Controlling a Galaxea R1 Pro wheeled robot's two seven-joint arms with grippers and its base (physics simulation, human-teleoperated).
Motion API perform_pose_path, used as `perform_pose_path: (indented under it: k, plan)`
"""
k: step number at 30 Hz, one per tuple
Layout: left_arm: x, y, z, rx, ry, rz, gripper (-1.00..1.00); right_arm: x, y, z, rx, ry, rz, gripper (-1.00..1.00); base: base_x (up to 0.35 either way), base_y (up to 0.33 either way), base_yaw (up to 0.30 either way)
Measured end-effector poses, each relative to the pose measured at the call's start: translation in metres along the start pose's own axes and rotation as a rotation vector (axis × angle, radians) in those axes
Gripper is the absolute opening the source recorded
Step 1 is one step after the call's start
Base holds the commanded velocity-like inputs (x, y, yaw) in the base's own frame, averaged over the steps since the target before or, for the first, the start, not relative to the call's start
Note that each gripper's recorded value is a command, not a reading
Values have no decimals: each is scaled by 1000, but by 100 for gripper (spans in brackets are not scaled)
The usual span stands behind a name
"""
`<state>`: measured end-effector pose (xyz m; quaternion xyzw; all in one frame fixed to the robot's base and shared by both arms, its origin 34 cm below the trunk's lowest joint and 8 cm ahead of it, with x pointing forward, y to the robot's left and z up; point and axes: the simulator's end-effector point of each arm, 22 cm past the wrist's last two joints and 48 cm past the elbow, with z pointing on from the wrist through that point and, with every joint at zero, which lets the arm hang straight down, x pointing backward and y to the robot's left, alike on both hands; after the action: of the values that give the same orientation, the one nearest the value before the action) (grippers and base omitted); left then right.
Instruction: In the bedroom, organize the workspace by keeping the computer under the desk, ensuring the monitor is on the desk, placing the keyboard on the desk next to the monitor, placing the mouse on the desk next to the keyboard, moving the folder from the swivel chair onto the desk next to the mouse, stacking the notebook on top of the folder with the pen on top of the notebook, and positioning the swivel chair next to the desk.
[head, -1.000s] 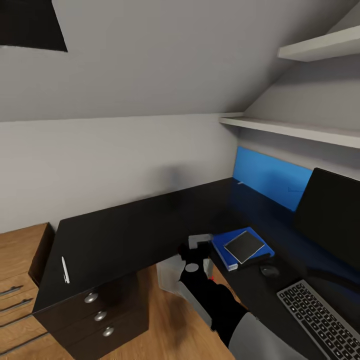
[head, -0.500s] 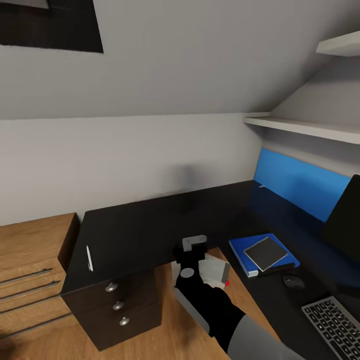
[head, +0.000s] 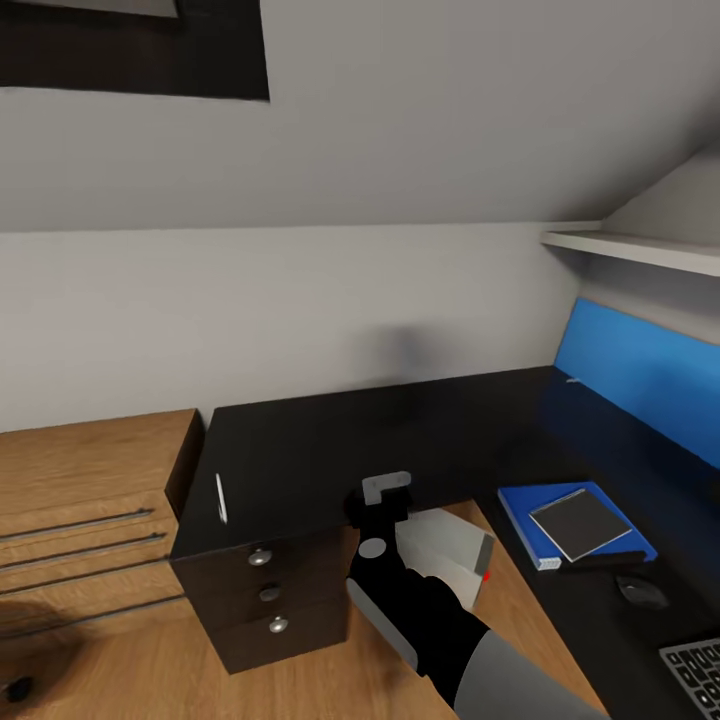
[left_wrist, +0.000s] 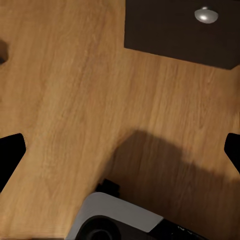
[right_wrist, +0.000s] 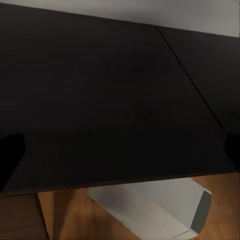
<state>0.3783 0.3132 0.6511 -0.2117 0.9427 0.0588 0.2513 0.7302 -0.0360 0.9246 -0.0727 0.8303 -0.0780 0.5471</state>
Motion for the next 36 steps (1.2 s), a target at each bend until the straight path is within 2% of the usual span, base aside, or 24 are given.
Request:
perform_pose_path:
  k: [9,15,36]
  plan:
    - [3,1,1,-3,7,2,100,3,9,-2,-18,-4,-16,100,0,0,252]
    - [4,1,1,-5,11,3,100,1,11,-1,-22,-25,1,100,0,0,252]
    - [11,3,3,-11,30,5,100,12,14,2,-27,-8,1,100,0,0,244]
